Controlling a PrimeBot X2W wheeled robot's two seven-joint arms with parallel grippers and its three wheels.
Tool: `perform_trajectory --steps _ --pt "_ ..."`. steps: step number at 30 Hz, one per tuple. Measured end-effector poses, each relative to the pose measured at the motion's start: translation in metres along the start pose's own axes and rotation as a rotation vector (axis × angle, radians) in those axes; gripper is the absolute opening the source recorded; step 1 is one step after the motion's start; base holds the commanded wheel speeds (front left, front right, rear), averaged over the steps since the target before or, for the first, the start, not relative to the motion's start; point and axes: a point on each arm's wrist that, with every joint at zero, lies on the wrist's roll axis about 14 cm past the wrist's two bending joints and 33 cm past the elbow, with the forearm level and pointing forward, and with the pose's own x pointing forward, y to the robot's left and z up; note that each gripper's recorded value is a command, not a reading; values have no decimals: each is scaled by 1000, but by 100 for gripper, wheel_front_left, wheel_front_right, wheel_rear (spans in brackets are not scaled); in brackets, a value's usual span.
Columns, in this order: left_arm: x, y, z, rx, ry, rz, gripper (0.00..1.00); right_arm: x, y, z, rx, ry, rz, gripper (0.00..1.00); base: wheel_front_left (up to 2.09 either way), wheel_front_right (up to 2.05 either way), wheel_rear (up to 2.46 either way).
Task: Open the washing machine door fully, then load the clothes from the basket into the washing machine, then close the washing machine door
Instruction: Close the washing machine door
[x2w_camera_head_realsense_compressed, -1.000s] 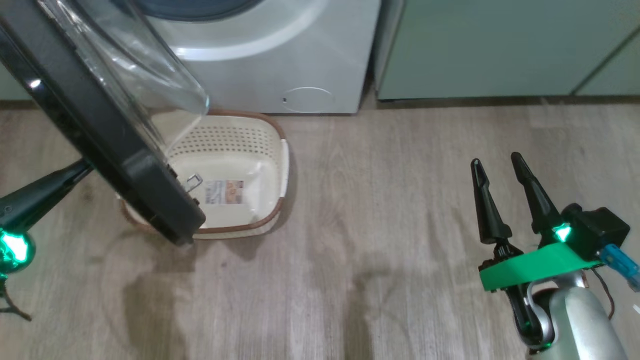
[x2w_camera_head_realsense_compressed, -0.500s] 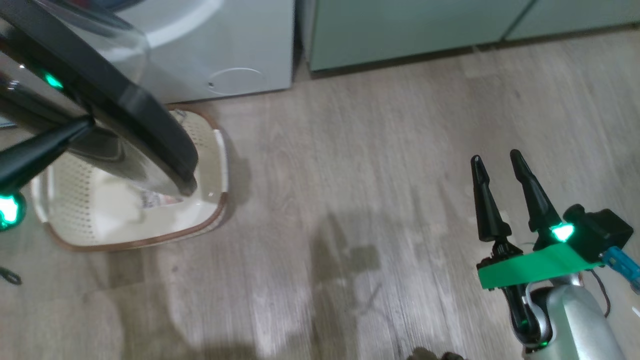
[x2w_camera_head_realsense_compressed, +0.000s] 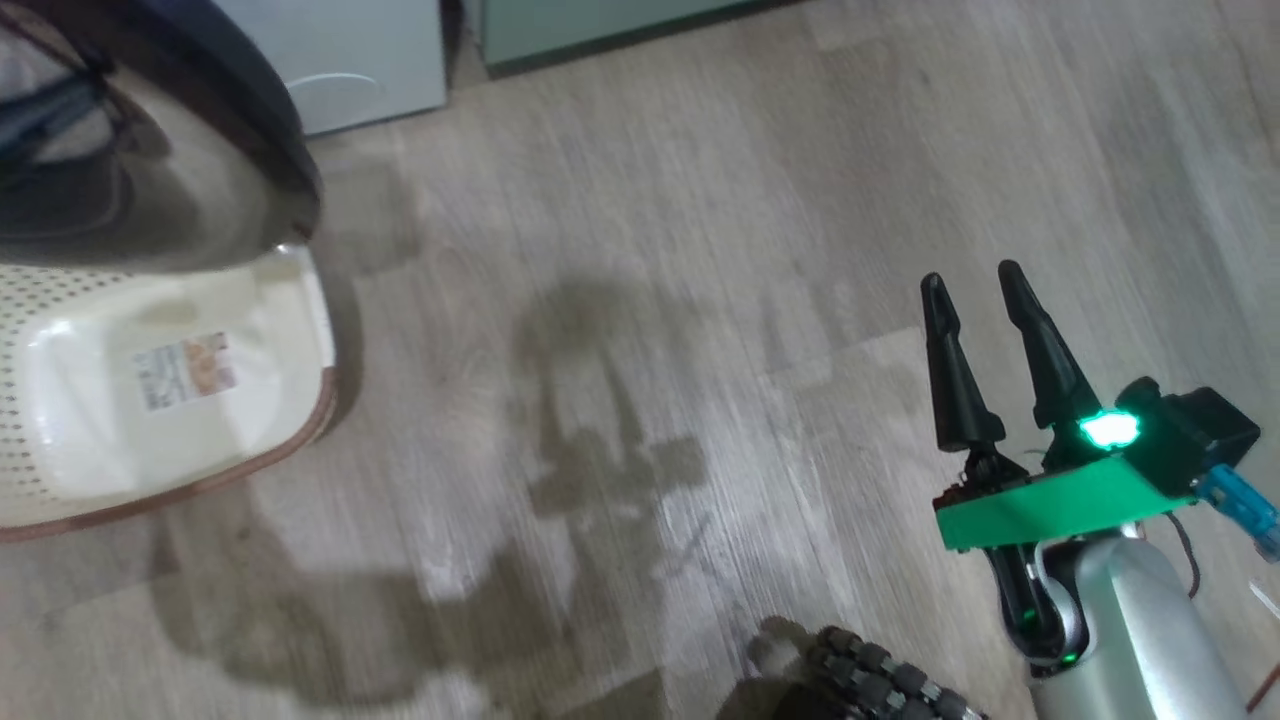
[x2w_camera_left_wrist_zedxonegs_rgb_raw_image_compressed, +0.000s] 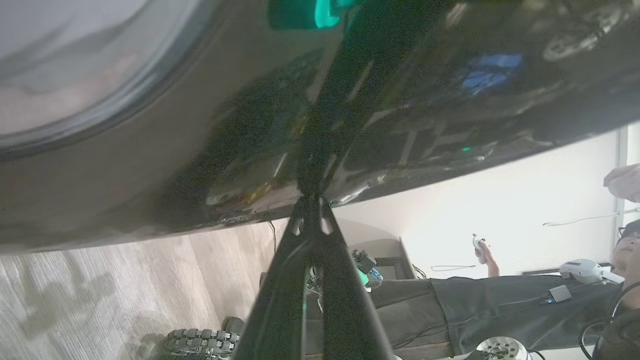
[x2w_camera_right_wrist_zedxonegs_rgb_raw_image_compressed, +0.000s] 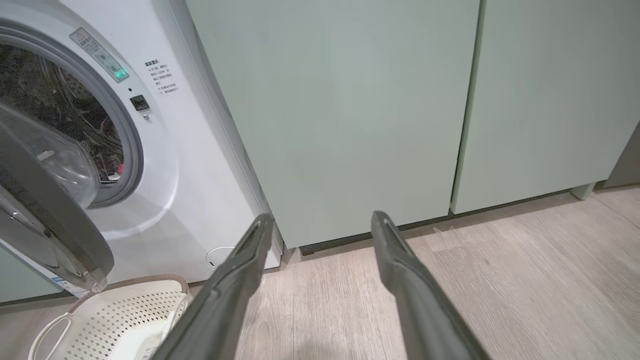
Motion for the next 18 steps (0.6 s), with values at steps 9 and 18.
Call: perform_trajectory --steps 9,18 --pt "38 17 31 -27 -11 -25 0 -6 -19 -1 -5 14 -67 100 0 0 0" --pt "57 35 56 -54 -104 10 0 -8 -24 -1 -7 16 -85 100 0 0 0"
